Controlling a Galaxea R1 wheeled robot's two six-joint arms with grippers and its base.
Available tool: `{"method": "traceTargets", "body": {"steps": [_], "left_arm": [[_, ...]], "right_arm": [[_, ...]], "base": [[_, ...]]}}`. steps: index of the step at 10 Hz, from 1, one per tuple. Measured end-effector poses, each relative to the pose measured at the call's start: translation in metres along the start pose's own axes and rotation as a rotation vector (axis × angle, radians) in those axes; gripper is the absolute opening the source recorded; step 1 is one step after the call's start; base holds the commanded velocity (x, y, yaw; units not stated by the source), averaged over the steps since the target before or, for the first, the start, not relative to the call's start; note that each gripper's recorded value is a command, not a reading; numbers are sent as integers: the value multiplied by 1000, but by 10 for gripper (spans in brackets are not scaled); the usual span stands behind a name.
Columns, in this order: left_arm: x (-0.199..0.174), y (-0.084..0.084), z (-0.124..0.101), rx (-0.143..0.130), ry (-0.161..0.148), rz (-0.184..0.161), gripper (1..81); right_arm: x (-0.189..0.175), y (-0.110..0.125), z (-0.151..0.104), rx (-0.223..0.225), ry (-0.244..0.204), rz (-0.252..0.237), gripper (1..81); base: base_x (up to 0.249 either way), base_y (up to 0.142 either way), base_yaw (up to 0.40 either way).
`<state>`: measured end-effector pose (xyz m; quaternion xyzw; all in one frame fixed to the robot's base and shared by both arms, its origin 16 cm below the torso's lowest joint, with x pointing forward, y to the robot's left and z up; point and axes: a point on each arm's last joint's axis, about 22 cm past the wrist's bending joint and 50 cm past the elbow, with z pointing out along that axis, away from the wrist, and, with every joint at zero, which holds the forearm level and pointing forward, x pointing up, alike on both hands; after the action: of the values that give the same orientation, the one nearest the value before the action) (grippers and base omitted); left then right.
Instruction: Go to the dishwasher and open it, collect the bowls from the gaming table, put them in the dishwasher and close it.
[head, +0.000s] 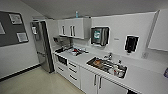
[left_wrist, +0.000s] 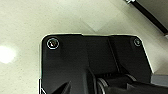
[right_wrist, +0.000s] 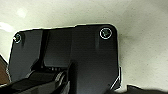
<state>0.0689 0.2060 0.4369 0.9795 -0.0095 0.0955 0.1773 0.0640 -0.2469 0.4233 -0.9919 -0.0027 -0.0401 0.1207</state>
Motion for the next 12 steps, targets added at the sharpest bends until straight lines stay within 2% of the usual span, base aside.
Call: {"method": "traceTargets", "body": {"steps": [12], "left_arm": [[1,0,0,0,1,1,811]], "right_arm": [[1,5,-1,-10,9,1,811]], "base": [[0,0,195]]}}
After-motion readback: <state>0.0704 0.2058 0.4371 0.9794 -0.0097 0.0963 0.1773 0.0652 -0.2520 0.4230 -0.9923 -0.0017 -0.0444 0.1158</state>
